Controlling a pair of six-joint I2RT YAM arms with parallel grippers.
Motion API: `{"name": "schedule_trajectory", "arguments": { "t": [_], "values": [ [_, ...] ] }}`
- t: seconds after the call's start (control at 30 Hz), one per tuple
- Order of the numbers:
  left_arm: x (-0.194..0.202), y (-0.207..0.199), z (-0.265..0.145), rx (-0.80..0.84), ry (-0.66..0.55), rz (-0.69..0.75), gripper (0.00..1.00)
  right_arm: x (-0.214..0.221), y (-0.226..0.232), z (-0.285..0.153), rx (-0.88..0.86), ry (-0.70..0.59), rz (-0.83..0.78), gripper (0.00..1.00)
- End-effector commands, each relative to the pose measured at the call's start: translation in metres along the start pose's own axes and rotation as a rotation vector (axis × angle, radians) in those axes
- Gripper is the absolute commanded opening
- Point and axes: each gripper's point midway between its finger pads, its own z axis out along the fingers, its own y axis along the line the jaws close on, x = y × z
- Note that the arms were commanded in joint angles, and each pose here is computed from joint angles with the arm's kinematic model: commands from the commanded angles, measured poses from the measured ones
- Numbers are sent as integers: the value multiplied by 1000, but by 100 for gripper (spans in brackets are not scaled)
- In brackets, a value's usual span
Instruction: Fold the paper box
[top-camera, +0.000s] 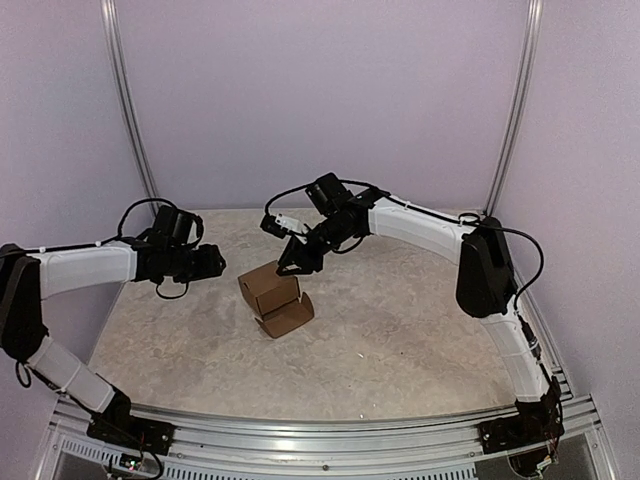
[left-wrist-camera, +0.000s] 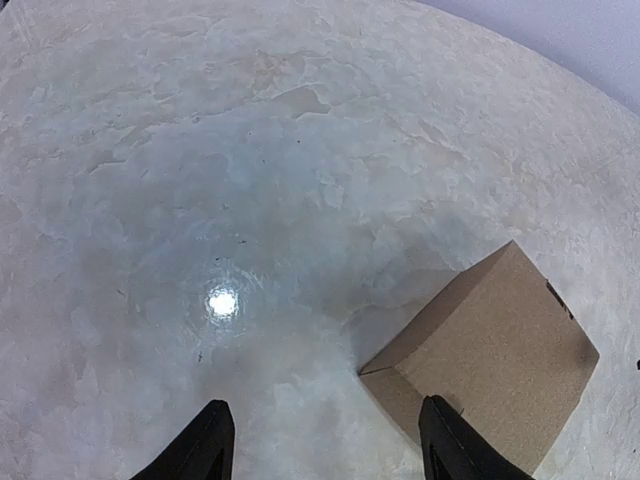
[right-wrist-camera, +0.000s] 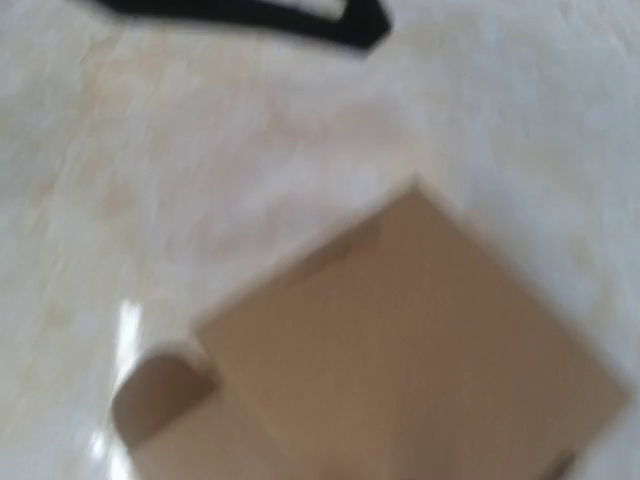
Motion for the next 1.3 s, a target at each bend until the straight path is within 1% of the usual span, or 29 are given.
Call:
{"name": "schedule_trajectory", "arguments": {
  "t": [0.0, 0.1, 0.13, 0.2, 0.23, 0.27, 0.33, 0.37, 0.47, 0.6, 0.7, 0.8, 0.93, 1.03, 1.2, 1.27],
  "values": [
    [-18, -21, 8, 107, -63, 75, 63, -14, 6, -60, 75, -28, -37, 32],
    [-39, -62, 10, 282, -110, 159, 63, 21, 16, -65, 68, 55, -13, 32],
    [-39, -78, 14, 334, -98, 196, 63, 32, 18, -67, 65, 73, 0, 32],
    [-39, -106, 20, 368, -90, 289, 62, 52, 21, -72, 57, 99, 35, 32],
    [-36, -117, 24, 360, -71, 339, 62, 61, 22, -75, 54, 106, 50, 32],
    [-34, -123, 36, 323, -51, 375, 62, 68, 23, -80, 53, 109, 64, 32],
    [-19, -130, 56, 279, 17, 419, 61, 82, 24, -87, 56, 120, 87, 32],
    [-3, -129, 71, 259, 65, 439, 60, 87, 24, -91, 60, 124, 94, 32],
    [29, -136, 89, 245, 123, 508, 60, 102, 29, -104, 64, 140, 115, 33],
    [61, -148, 95, 235, 159, 585, 59, 121, 40, -123, 71, 163, 137, 33],
    [80, -157, 97, 255, 180, 610, 59, 130, 45, -136, 83, 173, 150, 33],
    [100, -169, 96, 299, 181, 642, 59, 138, 48, -148, 96, 170, 169, 33],
    [129, -194, 85, 374, 147, 681, 58, 144, 50, -164, 120, 159, 187, 34],
    [148, -205, 74, 421, 133, 703, 58, 143, 52, -173, 146, 158, 176, 34],
    [156, -234, 39, 528, 83, 757, 58, 139, 59, -180, 138, 146, 180, 34],
    [150, -246, 19, 557, 35, 794, 58, 137, 60, -182, 142, 141, 175, 34]
  ]
}}
